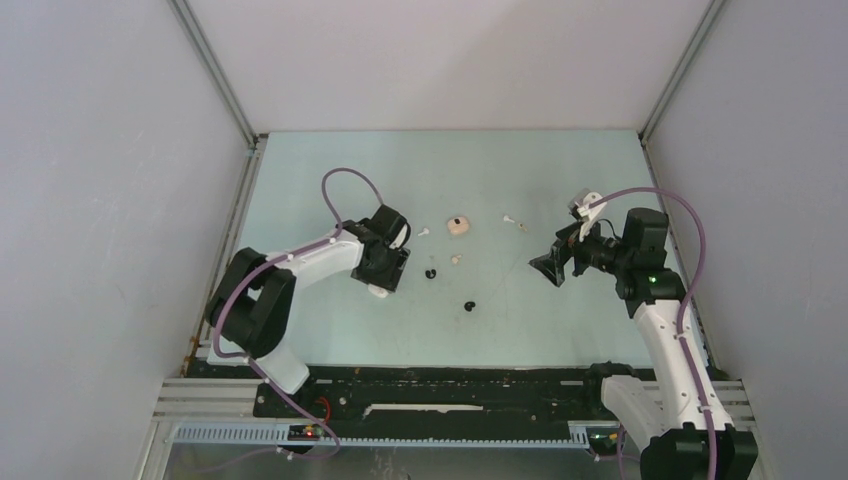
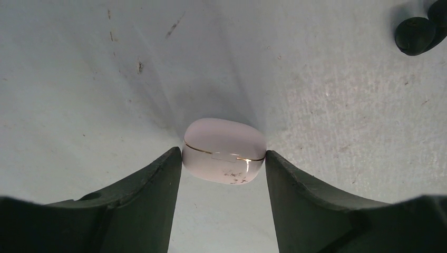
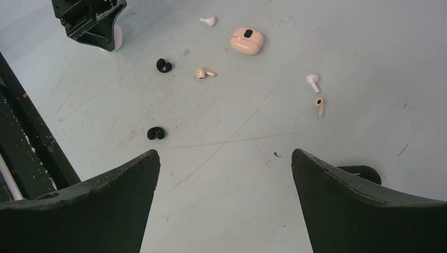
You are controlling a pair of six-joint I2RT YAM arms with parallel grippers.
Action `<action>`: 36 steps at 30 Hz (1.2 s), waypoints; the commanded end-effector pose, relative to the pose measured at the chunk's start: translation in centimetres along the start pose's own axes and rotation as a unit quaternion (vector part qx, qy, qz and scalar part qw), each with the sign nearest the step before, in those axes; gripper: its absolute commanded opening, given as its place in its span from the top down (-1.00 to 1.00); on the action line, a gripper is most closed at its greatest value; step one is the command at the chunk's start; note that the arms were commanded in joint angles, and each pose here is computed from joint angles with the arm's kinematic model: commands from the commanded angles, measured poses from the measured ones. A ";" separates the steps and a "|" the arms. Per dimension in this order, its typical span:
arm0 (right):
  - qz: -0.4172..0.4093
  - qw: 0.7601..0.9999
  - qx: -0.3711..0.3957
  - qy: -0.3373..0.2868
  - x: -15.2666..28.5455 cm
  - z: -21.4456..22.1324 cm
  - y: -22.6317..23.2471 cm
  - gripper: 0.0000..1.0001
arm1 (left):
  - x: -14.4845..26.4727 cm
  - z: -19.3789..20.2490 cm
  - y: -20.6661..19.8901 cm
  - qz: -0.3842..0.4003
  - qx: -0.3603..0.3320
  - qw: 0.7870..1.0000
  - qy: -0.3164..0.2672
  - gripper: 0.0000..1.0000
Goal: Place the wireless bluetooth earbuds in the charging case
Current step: Pick up the charging case from the center of the board, then pass from the left arm to the right
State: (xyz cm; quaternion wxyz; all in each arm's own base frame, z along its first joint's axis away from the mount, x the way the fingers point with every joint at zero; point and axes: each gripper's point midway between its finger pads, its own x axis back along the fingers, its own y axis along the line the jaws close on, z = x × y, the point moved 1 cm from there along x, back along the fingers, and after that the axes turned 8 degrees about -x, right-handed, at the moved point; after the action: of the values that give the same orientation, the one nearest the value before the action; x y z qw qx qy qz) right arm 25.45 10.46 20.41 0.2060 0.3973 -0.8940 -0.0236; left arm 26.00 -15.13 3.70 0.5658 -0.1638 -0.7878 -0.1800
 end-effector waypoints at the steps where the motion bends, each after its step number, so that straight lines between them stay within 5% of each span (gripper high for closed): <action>1: -0.005 1.000 0.010 -0.021 0.7 -1.4 0.4 -0.94 | -0.4 -0.9 -0.1 0.005 -0.007 1.000 -0.007 -0.31; 10: -0.007 1.000 0.007 -0.026 1.0 -1.6 0.4 -0.94 | -0.7 -0.1 -0.1 0.000 -0.003 1.000 0.012 -0.28; 14: -0.007 1.000 0.006 -0.026 1.0 -1.6 0.4 -0.94 | -0.6 0.0 -0.7 0.011 -0.007 1.000 0.013 0.04; 20: -0.052 0.998 0.024 -0.034 1.5 -1.6 2.0 -0.92 | 3.7 -1.9 -5.6 0.109 -0.043 0.990 -0.073 0.22; 24: -0.117 0.991 0.047 -0.046 2.1 -1.5 4.3 -0.72 | 9.3 -2.8 -11.4 0.234 -0.100 0.953 -0.168 0.25; 28: -0.187 0.976 0.098 -0.058 2.5 -1.5 7.5 -0.48 | 14.3 -2.0 -16.0 0.364 -0.150 0.891 -0.225 0.27; 32: -0.260 0.946 0.179 -0.073 3.2 -1.4 11.9 -0.44 | 18.8 -0.8 -18.7 0.483 -0.175 0.823 -0.244 0.27; 36: -0.325 0.925 0.184 -0.066 3.9 -2.0 14.6 -0.30 | 20.9 0.1 -20.3 0.547 -0.184 0.782 -0.235 0.27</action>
State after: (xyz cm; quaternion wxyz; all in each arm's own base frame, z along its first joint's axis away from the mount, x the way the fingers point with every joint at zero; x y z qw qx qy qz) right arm 15.92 16.59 24.24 0.0904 0.6370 -0.7647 0.0348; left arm 13.44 -30.25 17.94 0.3585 -0.6129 -0.7041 0.0060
